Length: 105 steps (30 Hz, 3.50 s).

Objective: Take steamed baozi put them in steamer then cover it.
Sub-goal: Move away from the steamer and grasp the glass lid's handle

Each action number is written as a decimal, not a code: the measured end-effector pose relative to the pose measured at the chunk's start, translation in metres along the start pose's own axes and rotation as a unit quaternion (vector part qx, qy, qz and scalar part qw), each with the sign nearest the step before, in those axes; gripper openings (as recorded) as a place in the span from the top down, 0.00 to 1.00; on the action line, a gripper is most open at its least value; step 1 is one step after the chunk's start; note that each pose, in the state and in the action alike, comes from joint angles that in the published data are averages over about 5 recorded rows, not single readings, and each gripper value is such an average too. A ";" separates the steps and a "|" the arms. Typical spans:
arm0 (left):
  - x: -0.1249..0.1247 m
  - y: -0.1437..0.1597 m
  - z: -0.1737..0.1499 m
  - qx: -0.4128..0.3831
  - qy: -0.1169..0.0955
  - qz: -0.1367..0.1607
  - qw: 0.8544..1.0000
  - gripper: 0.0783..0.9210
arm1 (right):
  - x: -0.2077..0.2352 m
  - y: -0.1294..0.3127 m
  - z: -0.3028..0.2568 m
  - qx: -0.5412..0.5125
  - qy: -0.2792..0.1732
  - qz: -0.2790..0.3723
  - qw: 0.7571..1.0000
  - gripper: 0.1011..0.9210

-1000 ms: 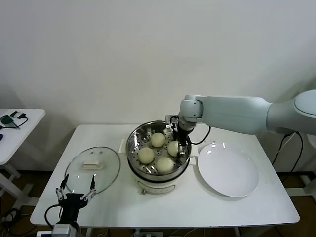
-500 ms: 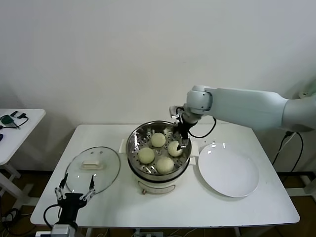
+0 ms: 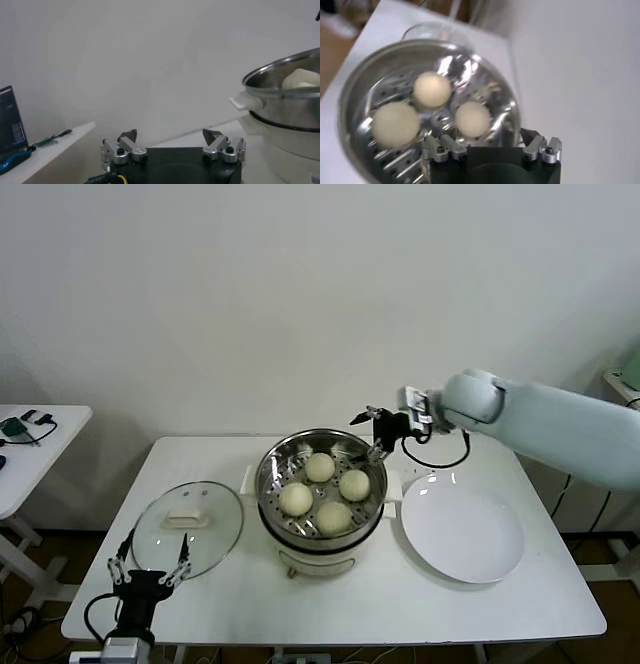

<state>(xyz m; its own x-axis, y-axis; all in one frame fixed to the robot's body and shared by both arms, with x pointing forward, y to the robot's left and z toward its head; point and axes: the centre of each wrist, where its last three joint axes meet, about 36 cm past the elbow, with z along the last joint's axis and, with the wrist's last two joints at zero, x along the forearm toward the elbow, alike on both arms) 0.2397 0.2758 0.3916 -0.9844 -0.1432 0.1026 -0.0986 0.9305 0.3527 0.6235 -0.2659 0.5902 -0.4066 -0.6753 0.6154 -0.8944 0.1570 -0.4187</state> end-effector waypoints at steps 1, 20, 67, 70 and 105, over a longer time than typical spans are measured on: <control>0.000 0.000 0.000 -0.001 -0.002 0.001 1.000 0.12 | 0.001 0.005 0.009 -0.009 -0.017 0.016 1.000 0.12; -0.002 0.012 -0.011 -0.183 -0.007 -0.003 0.983 0.12 | 0.003 0.126 0.119 -0.197 -0.203 0.272 0.920 0.12; -0.170 0.024 0.136 -0.619 -0.038 0.029 0.784 0.12 | 0.037 0.317 0.206 -0.366 -0.100 0.406 0.831 0.12; -0.178 0.022 0.138 -0.616 -0.040 0.029 0.786 0.12 | 0.037 0.320 0.209 -0.364 -0.097 0.404 0.834 0.12; -0.206 0.020 0.143 -0.583 -0.045 0.047 0.810 0.89 | 0.026 0.341 0.228 -0.349 -0.080 0.389 0.849 0.12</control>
<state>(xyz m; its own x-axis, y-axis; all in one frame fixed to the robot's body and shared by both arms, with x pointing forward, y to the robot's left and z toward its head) 0.4199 0.3718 0.2441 -0.9913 -0.0169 0.1305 0.1308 -0.0230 0.9911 0.3501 -0.3942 0.3115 -0.9444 -0.2514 0.2119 -0.2813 0.9515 -0.1249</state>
